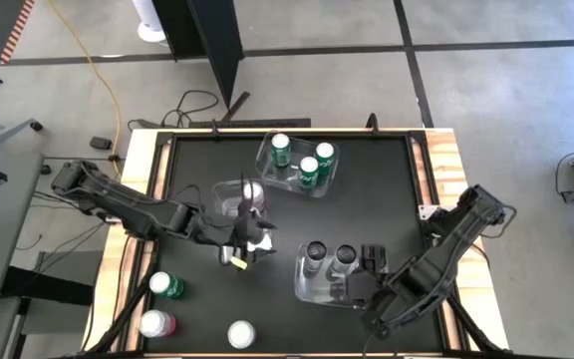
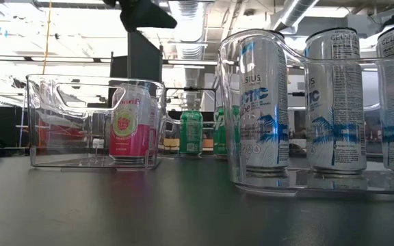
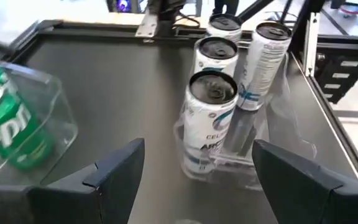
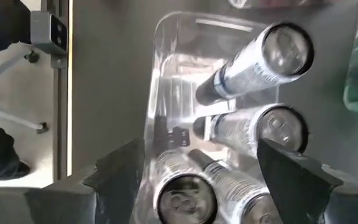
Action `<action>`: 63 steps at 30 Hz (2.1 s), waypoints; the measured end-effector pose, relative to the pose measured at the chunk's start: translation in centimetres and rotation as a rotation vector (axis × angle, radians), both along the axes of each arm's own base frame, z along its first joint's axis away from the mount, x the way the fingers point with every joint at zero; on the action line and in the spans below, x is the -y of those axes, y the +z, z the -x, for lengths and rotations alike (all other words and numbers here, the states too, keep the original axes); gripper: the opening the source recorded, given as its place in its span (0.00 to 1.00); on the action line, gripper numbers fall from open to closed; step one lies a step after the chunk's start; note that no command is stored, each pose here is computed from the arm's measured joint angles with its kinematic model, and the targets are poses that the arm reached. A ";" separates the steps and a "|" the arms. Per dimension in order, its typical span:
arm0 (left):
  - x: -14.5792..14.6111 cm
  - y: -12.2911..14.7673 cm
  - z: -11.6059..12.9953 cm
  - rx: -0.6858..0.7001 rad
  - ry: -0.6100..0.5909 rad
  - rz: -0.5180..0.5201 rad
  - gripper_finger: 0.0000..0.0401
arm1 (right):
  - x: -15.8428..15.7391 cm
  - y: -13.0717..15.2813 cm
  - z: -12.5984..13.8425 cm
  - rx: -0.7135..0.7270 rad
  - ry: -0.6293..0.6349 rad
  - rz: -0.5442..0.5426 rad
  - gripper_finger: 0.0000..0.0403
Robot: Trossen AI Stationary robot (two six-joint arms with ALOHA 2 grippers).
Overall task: Sort soda cans
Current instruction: Put the pink soda can into the center transparent bin
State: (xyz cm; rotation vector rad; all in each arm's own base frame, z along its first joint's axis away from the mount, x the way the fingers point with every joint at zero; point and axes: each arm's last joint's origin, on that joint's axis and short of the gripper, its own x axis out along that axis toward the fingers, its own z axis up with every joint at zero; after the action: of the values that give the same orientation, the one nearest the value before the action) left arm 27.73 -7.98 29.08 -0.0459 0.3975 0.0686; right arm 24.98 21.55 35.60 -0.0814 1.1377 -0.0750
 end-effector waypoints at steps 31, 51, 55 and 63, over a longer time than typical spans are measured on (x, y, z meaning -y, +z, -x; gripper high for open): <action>12.6 -2.6 5.5 -0.348 -0.601 -0.146 0.85 | 1.2 1.0 -2.9 0.231 0.032 0.112 0.81; 14.3 -4.5 4.4 -0.382 -0.642 -0.060 0.91 | 1.3 1.1 -3.4 0.263 0.015 0.087 0.81; 15.2 -5.2 3.8 -0.415 -0.653 -0.060 0.91 | 1.3 1.1 -3.4 0.264 0.013 0.086 0.81; 16.3 -6.9 2.7 -0.457 -0.651 -0.090 0.91 | 1.3 1.2 -3.4 0.264 0.013 0.086 0.81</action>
State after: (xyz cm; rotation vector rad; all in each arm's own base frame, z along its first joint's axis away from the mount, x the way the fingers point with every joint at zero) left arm 25.01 -24.23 22.14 0.1926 0.8479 -0.5553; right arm 28.40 20.30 36.76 -0.1509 0.8696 -0.1194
